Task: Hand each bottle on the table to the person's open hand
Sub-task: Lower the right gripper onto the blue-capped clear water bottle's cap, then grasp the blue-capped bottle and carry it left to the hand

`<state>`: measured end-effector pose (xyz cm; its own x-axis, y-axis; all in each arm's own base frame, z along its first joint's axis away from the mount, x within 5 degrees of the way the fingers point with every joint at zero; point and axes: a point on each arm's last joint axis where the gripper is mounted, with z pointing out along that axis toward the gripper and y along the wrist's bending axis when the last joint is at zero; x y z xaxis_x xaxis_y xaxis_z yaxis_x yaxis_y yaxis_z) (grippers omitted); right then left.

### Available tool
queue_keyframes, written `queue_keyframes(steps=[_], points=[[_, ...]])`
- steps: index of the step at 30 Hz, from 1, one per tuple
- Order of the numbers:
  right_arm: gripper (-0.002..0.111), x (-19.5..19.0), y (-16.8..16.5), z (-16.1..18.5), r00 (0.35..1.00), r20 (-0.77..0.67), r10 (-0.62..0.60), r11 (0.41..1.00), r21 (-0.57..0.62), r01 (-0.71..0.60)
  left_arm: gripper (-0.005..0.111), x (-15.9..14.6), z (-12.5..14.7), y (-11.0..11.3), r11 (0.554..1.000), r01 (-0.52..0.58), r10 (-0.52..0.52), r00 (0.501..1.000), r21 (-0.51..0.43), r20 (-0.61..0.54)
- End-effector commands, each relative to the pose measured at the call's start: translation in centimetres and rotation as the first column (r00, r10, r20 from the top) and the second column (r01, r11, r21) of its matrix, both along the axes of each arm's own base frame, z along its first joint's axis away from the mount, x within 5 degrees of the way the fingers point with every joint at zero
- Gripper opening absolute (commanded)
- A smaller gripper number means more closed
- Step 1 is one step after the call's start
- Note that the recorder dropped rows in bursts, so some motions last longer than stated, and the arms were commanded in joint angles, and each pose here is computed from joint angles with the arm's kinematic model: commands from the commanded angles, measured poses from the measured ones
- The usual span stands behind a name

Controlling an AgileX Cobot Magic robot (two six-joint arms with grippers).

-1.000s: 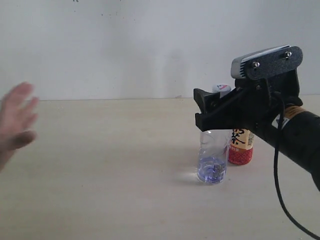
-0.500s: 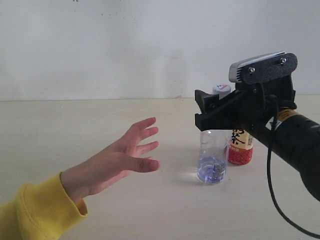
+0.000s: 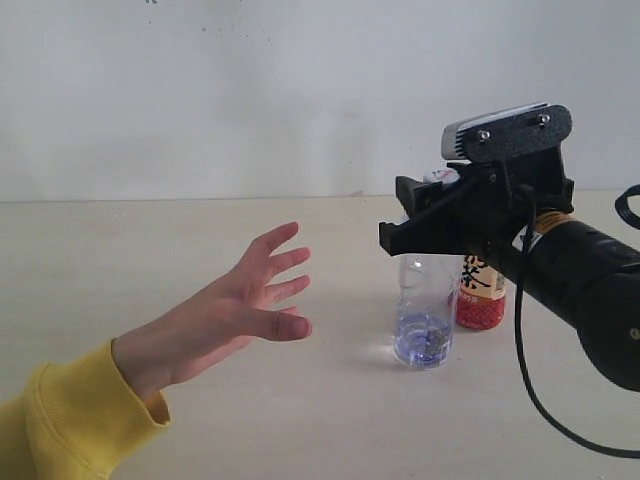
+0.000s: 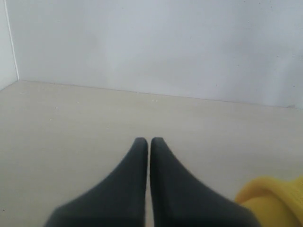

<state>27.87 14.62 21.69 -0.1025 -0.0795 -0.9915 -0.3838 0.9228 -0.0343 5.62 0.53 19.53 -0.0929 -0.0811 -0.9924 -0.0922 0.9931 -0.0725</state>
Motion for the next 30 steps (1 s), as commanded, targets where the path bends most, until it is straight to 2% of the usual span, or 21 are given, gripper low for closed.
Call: queue_keyframes(steps=[1, 2, 3, 9, 14, 17, 22, 25, 27, 30], points=[[0.016, 0.2, -0.1, 0.2, 1.000, 0.003, -0.010, 1.000, 0.012, 0.010, 0.004, 0.0, 0.2, 0.0, 1.000, -0.003, 0.003, 1.000, -0.002, 0.009], [0.005, 0.2, -0.1, 0.2, 1.000, 0.001, -0.010, 1.000, 0.011, 0.010, 0.004, 0.0, 0.2, 0.0, 1.000, -0.003, 0.003, 1.000, -0.002, 0.009], [0.000, 0.2, -0.1, 0.1, 1.000, -0.001, -0.012, 1.000, 0.012, 0.012, 0.004, 0.0, 0.2, 0.0, 1.000, -0.003, 0.003, 1.000, -0.002, 0.009], [0.000, 0.1, -0.2, 0.2, 1.000, -0.005, -0.018, 1.000, 0.005, 0.018, 0.004, 0.0, 0.2, 0.0, 1.000, -0.003, 0.003, 1.000, -0.002, 0.009], [0.000, -1.4, 0.1, 3.0, 0.998, 0.059, 0.023, 0.999, 0.023, -0.025, 0.004, 0.0, 0.2, 0.0, 1.000, -0.003, 0.003, 1.000, -0.002, 0.009], [0.000, -3.0, 0.8, 4.7, 0.993, 0.067, 0.093, 0.995, 0.014, -0.094, 0.004, 0.0, 0.2, 0.0, 1.000, -0.003, 0.003, 1.000, -0.002, 0.009], [0.000, -5.7, 3.6, 6.6, 0.968, 0.102, 0.229, 0.971, 0.053, -0.235, 0.004, 0.0, 0.2, 0.0, 1.000, -0.003, 0.003, 1.000, -0.002, 0.009], [0.000, -7.4, 7.5, 8.6, 0.922, 0.137, 0.362, 0.926, 0.059, -0.372, 0.004, 0.0, 0.2, 0.0, 1.000, -0.003, 0.003, 1.000, -0.002, 0.009], [0.000, -7.7, 9.2, 9.2, 0.905, 0.147, 0.399, 0.909, 0.065, -0.412, 0.004, 0.0, 0.2, 0.0, 1.000, -0.003, 0.003, 1.000, -0.002, 0.009], [0.000, -7.0, 10.8, 8.1, 0.905, 0.099, 0.413, 0.901, 0.102, -0.422, 0.004, 0.0, 0.2, 0.0, 1.000, -0.003, 0.003, 1.000, -0.002, 0.009]])
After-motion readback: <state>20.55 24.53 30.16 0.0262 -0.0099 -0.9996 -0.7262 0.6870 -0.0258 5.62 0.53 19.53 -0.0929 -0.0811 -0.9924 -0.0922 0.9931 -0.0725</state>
